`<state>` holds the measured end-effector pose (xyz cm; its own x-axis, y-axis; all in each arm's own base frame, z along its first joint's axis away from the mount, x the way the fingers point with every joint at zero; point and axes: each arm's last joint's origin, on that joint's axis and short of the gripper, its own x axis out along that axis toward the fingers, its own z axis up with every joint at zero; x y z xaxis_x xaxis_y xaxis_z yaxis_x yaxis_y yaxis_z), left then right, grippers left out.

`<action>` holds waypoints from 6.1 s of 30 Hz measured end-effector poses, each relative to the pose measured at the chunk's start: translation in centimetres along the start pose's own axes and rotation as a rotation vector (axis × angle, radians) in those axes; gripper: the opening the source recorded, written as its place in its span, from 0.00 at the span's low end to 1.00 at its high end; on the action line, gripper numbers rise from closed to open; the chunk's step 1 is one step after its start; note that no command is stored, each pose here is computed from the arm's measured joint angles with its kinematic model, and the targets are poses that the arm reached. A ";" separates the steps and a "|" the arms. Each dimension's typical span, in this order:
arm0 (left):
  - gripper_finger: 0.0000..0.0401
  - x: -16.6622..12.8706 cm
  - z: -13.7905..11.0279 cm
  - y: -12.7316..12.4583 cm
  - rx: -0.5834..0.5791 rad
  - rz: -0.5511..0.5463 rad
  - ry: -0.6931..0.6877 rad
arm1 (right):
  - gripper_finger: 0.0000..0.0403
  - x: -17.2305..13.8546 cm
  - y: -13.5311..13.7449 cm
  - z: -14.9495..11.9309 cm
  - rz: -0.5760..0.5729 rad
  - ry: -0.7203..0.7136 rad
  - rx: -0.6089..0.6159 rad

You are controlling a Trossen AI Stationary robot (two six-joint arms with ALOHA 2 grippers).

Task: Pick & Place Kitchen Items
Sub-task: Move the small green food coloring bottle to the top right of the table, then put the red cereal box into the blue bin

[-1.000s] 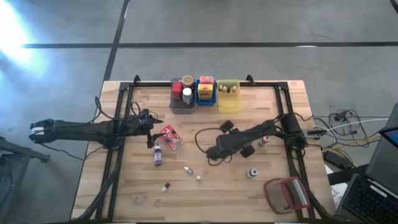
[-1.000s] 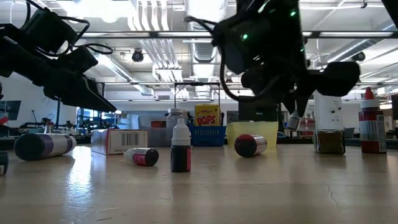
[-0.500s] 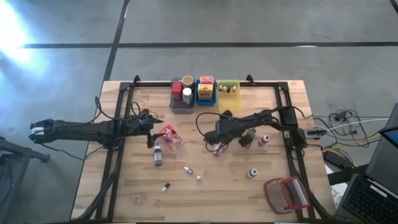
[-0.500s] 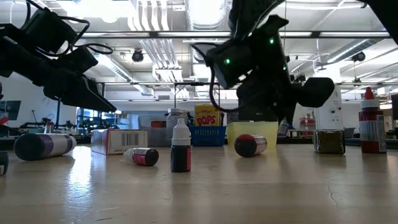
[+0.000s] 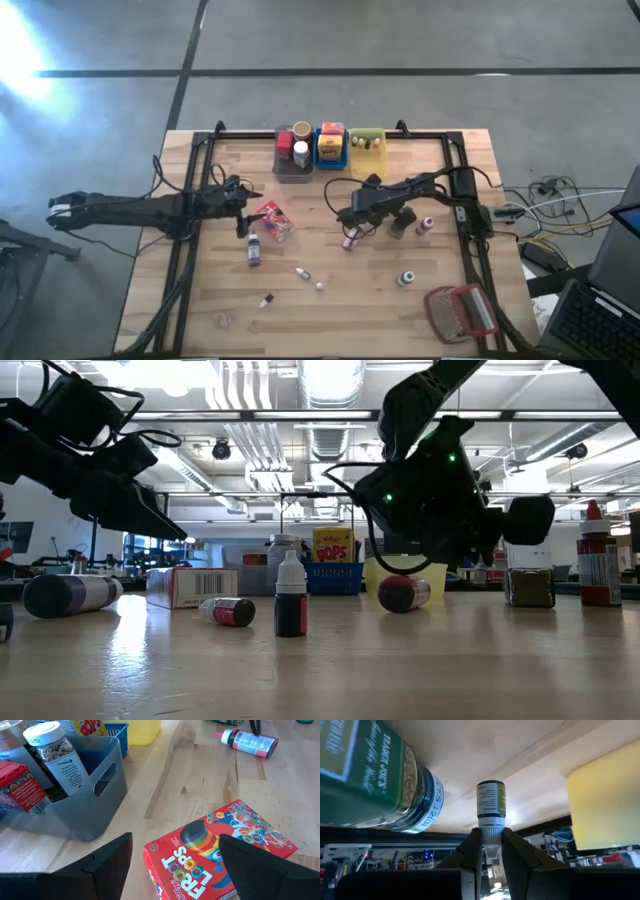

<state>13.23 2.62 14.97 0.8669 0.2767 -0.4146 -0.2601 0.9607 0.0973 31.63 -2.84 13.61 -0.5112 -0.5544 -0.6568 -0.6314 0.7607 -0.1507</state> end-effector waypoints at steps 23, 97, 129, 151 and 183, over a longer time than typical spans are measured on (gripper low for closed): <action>0.75 0.0 0.0 0.0 0.000 0.000 0.000 | 0.18 1.2 -0.1 1.6 0.003 -0.003 -0.095; 0.75 0.0 0.0 0.0 0.000 0.000 0.000 | 0.02 -15.7 10.4 -25.2 0.000 -1.428 0.881; 0.75 0.0 0.0 0.0 0.000 0.000 0.000 | 0.02 -5.9 14.1 -25.5 -0.006 -1.391 0.871; 0.75 0.0 0.0 0.0 0.000 0.000 0.001 | 0.02 -1.6 14.8 -19.8 -0.082 -1.135 0.808; 0.75 0.0 0.1 0.1 0.360 0.017 -0.009 | 0.02 -0.1 15.8 -23.0 -0.119 -1.424 0.917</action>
<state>13.27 2.67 15.08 0.8678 0.2916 -0.4024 -0.1098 0.9022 0.4170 8.28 1.41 28.32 0.7234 -0.2865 -0.6282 0.1563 0.9542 -0.2552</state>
